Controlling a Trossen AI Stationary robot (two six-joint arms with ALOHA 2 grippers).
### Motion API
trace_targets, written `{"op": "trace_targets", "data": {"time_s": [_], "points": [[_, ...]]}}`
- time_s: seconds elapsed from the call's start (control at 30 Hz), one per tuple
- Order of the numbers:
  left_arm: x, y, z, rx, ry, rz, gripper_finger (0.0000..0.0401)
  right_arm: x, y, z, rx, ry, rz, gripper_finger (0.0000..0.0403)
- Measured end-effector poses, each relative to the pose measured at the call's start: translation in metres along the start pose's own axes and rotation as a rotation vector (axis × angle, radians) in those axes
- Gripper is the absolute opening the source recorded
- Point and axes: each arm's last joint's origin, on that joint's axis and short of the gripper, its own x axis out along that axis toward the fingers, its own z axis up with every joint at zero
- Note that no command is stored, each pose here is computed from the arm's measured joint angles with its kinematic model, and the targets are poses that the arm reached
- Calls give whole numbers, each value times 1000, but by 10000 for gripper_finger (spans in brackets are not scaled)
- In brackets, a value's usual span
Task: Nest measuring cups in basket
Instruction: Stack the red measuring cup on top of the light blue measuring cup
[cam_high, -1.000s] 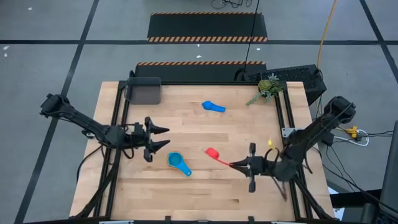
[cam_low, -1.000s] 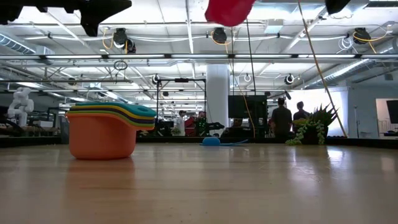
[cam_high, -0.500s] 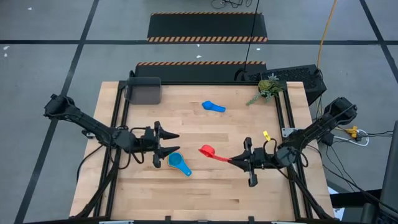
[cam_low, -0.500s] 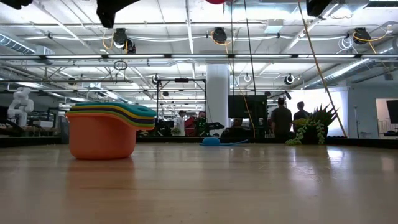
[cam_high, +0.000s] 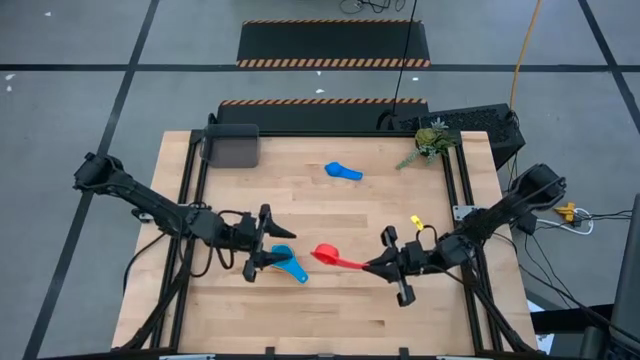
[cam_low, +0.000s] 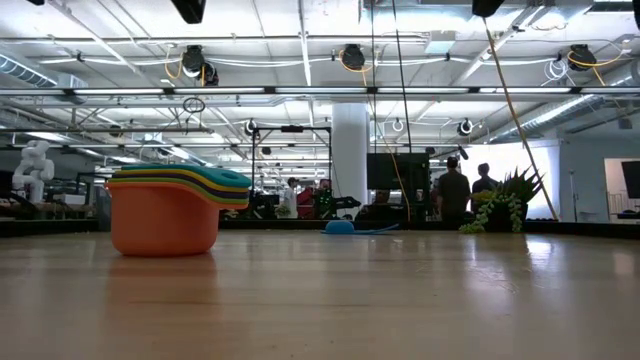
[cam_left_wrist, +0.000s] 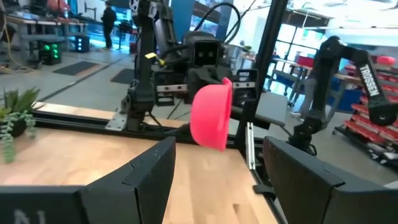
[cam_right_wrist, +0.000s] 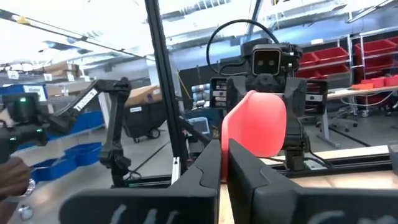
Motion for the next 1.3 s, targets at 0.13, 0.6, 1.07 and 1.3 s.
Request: {"op": "trace_targets", "data": {"time_s": [0.13, 0.6, 1.07, 1.3], "points": [[0, 0, 0, -8, 1, -11, 243, 3, -3, -3, 7, -24, -12, 0], [9, 11, -5, -88, -5, 36, 243, 13, -6, -9, 13, -35, -13, 0], [18, 10, -9, -56, -8, -8, 243, 14, -7, -7, -1, -52, -14, 0], [31, 8, -10, -45, 5, -17, 243, 14, -7, -7, -6, -52, -16, 0]]}}
